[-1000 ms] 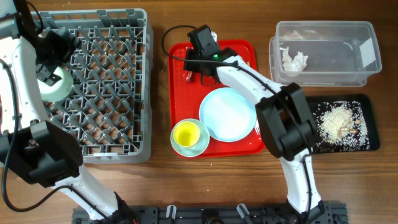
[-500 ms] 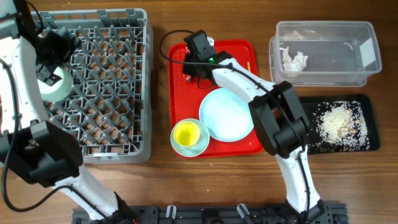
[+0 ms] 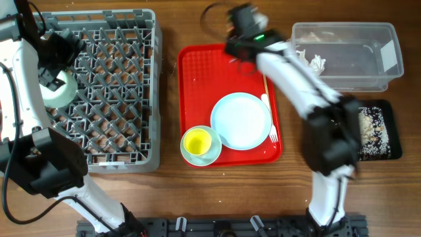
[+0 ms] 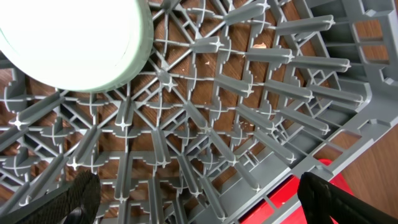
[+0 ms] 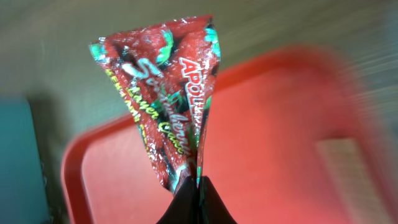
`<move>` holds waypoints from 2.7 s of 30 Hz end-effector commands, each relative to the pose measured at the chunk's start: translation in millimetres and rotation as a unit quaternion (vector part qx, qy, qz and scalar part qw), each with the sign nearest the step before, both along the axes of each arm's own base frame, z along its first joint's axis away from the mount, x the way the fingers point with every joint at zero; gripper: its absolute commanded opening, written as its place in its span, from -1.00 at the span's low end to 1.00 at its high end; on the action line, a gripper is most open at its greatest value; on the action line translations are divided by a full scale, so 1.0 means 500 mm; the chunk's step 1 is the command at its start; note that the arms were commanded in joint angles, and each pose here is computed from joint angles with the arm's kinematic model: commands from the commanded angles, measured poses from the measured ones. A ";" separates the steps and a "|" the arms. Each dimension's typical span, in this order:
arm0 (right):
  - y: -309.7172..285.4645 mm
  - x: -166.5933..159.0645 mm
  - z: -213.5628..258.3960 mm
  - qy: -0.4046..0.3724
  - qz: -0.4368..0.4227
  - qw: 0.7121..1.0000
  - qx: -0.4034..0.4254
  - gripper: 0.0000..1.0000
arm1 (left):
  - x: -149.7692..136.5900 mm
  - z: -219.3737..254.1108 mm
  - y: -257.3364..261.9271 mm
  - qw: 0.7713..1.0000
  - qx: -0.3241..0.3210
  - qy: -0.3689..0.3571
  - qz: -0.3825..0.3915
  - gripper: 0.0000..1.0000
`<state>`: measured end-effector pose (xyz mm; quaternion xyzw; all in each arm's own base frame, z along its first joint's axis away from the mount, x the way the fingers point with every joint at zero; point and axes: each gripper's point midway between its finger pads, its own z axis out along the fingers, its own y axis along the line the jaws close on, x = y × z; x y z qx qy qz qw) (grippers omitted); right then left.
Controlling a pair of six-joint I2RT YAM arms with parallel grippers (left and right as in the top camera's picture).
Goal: Sort waste into correct bins and load items into the dishwasher rack
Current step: 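Carry the wrapper into the clear bin, release it, raise right gripper, then reach the left gripper to the light blue plate and grasp its rim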
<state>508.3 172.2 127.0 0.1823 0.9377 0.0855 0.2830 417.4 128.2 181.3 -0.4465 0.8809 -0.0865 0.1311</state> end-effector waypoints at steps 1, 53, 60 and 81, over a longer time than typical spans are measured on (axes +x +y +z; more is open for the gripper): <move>-0.220 0.008 0.187 -0.081 -0.124 0.988 -0.048 -0.91 | -0.005 0.026 -0.002 1.000 0.000 -0.015 0.005 1.00; -0.385 -0.324 0.214 0.111 -0.187 0.976 0.017 1.00 | -0.005 0.026 -0.001 1.000 0.000 -0.015 0.005 1.00; -0.395 -0.305 0.222 0.090 -0.194 0.977 0.021 1.00 | -0.036 0.047 -0.151 0.981 -0.185 -0.007 -0.055 0.99; -0.395 -0.305 0.222 0.090 -0.193 0.977 0.021 1.00 | -0.205 -0.031 -0.876 0.810 0.053 -0.012 -0.584 0.81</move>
